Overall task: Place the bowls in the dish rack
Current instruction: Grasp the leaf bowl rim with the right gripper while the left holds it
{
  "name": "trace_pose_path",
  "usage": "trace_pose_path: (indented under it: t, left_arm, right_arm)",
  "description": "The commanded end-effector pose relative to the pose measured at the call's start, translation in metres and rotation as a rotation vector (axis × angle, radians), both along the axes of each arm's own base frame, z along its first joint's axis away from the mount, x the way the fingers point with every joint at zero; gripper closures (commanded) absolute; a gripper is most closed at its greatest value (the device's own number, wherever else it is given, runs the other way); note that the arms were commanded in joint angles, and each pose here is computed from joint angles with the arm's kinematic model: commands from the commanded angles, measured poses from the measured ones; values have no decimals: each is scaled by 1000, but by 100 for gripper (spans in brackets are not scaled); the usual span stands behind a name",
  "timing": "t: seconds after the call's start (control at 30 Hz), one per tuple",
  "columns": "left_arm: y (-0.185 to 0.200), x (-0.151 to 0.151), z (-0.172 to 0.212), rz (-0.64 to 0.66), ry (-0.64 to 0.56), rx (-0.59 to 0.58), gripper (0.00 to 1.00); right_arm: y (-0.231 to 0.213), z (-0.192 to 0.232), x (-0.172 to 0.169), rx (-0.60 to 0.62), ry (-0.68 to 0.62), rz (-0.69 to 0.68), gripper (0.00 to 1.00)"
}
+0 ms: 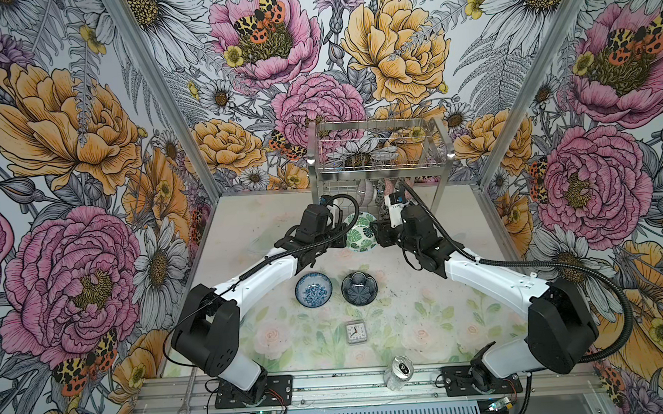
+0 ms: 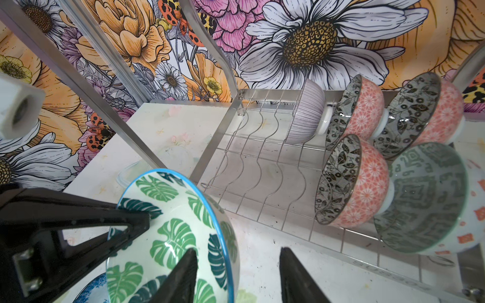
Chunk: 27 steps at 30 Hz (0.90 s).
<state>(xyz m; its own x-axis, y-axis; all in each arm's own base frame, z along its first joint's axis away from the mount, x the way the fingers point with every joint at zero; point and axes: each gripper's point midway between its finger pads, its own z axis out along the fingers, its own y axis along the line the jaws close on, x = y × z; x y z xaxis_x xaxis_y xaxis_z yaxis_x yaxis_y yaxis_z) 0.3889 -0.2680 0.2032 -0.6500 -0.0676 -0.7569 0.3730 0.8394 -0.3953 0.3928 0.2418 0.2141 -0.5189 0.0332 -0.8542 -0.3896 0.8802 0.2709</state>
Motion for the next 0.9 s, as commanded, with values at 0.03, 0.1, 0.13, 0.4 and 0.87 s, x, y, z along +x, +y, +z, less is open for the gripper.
trace_pose_path:
  t: [0.03, 0.1, 0.13, 0.4, 0.87]
  left_arm:
    - [-11, 7, 56, -19, -128, -94, 100]
    - [-11, 8, 57, -19, -130, -92, 100]
    - [-11, 8, 58, -20, -132, -92, 100]
    - [-11, 9, 62, -22, -141, -90, 100]
    - [-10, 9, 59, -23, -133, -84, 100]
  right_arm:
    - [11, 5, 6, 30, 6, 14, 52]
    - [11, 0, 6, 25, 19, 7, 54]
    - [10, 1, 7, 28, 20, 5, 57]
    - [11, -1, 8, 30, 25, 3, 76]
    - [8, 2, 11, 11, 11, -9, 100]
